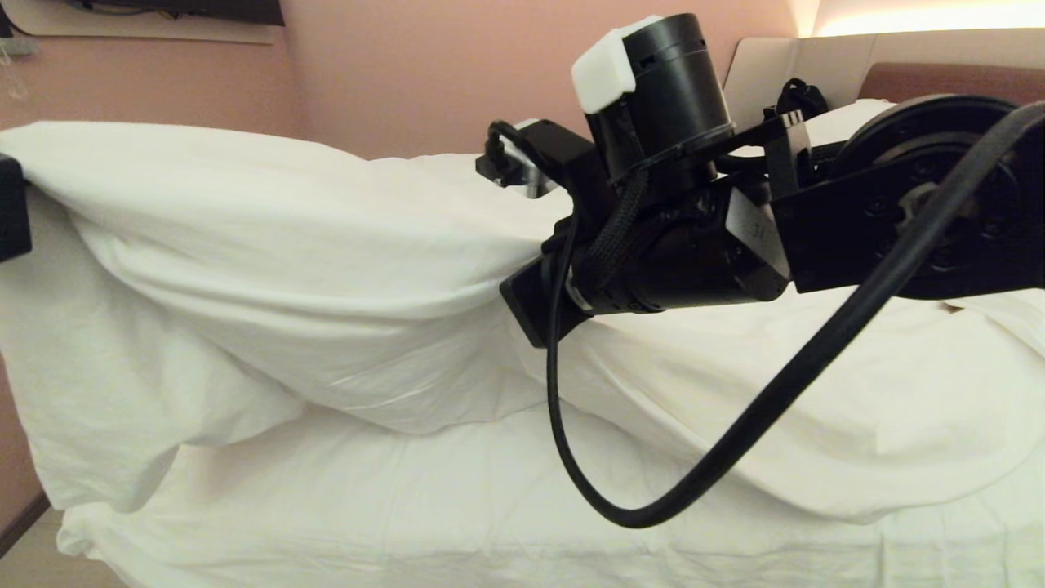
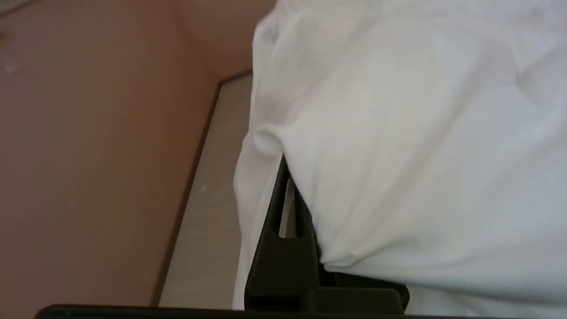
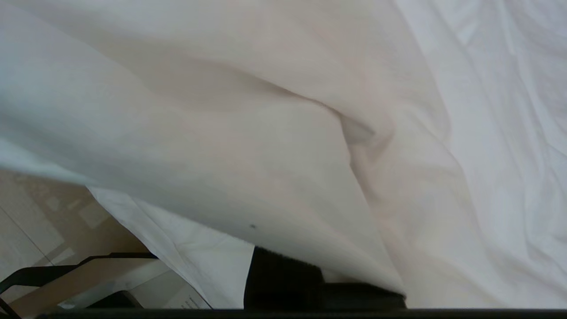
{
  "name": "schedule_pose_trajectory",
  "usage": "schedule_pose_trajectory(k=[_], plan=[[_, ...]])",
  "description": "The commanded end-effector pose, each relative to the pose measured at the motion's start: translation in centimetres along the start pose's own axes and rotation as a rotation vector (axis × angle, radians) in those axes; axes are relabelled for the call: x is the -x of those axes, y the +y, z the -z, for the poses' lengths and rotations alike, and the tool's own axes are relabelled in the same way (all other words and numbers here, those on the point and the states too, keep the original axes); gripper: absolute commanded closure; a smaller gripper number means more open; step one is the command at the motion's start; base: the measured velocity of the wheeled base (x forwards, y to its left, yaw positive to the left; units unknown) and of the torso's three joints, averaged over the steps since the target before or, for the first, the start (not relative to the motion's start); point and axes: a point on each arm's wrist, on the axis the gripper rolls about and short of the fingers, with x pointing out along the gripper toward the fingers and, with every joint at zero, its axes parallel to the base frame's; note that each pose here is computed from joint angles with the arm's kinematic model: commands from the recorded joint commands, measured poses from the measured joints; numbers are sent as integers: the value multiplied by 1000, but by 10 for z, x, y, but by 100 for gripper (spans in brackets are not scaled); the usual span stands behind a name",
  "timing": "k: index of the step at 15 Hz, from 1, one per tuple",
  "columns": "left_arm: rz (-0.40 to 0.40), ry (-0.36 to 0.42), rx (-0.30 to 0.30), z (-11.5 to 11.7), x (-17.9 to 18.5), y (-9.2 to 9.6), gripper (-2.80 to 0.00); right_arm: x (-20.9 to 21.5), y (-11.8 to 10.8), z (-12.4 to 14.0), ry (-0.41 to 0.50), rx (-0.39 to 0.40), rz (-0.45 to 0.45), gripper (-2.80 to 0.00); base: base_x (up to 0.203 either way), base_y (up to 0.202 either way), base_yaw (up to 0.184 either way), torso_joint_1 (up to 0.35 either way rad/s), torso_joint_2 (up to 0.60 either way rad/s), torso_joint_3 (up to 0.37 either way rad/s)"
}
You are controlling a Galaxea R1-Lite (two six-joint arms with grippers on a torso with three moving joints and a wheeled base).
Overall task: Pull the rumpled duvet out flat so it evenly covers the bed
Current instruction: Flatten the corners of the folded blanket
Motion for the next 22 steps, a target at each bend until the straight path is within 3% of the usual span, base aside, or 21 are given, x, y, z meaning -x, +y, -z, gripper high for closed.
schedule_pose_trajectory(k=[1, 6, 11, 14, 17, 20, 22], plan=[[10, 63, -38, 16, 27, -5, 0, 8, -6, -2, -10, -10, 10, 0, 0, 0, 0, 0, 0, 0], [-51, 364, -80, 50, 42, 2, 0, 6, -12, 0, -1, -41, 27, 0, 0, 0, 0, 0, 0, 0], [-108, 453, -58, 63, 41, 8, 0, -3, -13, 4, 19, -84, 31, 0, 0, 0, 0, 0, 0, 0], [-118, 460, -56, 64, 36, 10, 0, -5, -20, 3, 8, -97, 50, 0, 0, 0, 0, 0, 0, 0], [-164, 436, -26, 67, 5, 22, 0, -8, -32, 7, 21, -130, 82, 0, 0, 0, 0, 0, 0, 0], [-224, 339, 37, 71, -43, 37, 0, -8, -43, 8, 21, -167, 105, 0, 0, 0, 0, 0, 0, 0], [-271, 231, 67, 65, -71, 49, 0, -8, -51, 9, 22, -184, 126, 0, 0, 0, 0, 0, 0, 0]])
